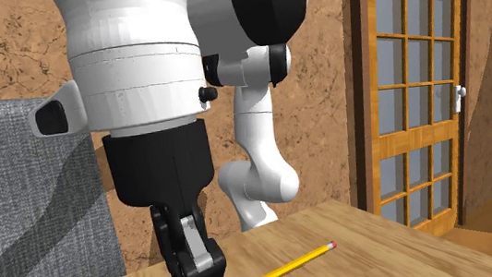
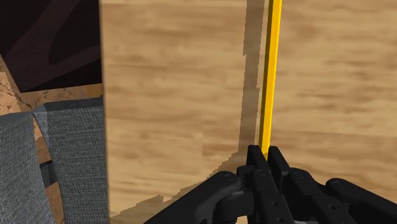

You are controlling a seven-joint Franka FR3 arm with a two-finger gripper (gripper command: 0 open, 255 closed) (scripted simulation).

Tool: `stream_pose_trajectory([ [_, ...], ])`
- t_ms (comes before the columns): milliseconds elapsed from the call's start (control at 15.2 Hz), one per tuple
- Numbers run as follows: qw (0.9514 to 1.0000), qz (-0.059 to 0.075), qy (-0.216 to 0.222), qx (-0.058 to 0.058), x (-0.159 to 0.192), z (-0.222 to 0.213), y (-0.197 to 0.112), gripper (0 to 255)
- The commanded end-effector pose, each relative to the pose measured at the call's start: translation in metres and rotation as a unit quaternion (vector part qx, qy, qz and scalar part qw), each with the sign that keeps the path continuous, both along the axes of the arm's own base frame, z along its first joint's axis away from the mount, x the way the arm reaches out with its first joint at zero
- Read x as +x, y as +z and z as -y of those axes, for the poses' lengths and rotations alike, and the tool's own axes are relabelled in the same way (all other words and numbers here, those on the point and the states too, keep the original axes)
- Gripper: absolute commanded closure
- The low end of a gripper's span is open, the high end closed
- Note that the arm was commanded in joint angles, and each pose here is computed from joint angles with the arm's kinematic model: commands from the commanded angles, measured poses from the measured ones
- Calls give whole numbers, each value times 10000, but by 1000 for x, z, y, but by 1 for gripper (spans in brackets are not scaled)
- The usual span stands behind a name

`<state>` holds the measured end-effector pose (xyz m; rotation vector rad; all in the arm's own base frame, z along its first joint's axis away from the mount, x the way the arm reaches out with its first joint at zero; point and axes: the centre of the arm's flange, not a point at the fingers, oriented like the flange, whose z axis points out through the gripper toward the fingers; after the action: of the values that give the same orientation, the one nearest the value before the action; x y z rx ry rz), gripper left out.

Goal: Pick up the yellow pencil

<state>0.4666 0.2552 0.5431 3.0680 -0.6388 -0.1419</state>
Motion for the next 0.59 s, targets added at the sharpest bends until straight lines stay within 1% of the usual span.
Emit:
stream_pose_trajectory([
  [0,10000,-60,-20,-34,1,3,-5,255],
  [132,10000,-61,-19,-33,0,3,-4,255],
  [528,10000,-61,-19,-33,0,3,28,255],
])
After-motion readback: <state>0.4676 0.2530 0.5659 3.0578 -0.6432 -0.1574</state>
